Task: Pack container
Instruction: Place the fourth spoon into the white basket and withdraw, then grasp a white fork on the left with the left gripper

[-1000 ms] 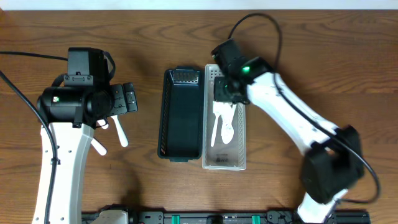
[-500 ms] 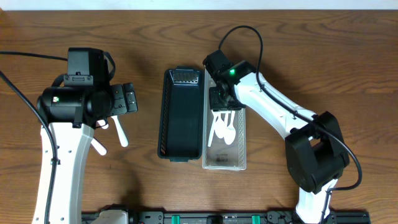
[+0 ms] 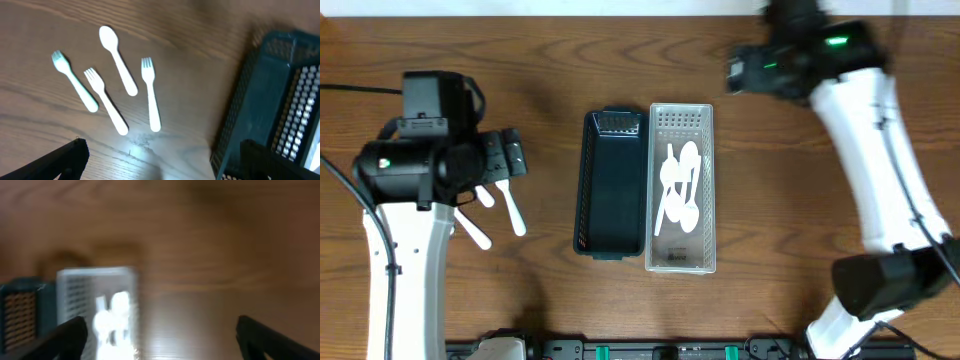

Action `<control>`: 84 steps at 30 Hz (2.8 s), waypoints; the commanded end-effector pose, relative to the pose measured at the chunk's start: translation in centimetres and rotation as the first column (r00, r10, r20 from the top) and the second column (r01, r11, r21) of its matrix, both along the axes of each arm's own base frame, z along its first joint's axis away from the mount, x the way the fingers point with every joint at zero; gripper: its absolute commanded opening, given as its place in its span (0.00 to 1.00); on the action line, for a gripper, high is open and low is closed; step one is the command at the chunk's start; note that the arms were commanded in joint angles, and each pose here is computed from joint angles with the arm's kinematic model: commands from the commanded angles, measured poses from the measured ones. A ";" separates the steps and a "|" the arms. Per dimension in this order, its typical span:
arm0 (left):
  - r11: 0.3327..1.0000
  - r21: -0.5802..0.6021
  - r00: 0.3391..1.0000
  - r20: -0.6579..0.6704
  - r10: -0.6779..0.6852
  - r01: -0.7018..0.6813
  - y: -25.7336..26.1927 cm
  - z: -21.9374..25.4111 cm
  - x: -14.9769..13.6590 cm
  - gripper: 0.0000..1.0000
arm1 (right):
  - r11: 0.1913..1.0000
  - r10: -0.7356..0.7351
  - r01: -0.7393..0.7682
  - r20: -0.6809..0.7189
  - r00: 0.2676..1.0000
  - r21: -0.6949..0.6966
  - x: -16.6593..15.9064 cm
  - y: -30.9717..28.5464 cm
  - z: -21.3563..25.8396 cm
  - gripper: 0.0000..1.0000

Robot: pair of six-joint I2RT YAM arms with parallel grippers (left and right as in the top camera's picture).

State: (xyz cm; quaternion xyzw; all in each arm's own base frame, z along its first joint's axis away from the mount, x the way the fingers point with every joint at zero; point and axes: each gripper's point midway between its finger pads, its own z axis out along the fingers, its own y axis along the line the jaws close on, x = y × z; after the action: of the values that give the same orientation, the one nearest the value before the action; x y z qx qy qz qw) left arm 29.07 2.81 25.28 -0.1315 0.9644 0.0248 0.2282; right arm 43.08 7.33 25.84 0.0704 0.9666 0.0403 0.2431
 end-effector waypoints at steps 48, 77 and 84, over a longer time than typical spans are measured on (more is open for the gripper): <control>0.973 -0.179 0.869 -0.493 0.040 -0.146 2.2 -25.9 5.3 0.98 | 0.982 -0.179 0.168 -0.130 0.975 -0.092 -2.0 -12.1 -2.6 0.99; 0.980 -0.146 0.893 -0.446 0.058 -0.136 3.0 -26.2 6.5 0.40 | 0.982 -0.178 0.164 -0.171 0.969 -0.095 -3.0 -12.1 -2.9 0.99; 0.981 -0.135 0.892 -0.448 0.062 -0.137 3.2 -26.2 6.4 0.30 | 0.982 -0.178 0.164 -0.171 0.969 -0.095 -3.0 -12.1 -2.9 0.98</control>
State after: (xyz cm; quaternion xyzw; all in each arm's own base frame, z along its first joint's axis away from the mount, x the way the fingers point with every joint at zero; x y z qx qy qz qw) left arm 36.18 5.97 -0.44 -0.1891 0.9818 -0.0161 0.0001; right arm 40.26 -4.40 23.43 0.1511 0.9738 -0.0201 0.1689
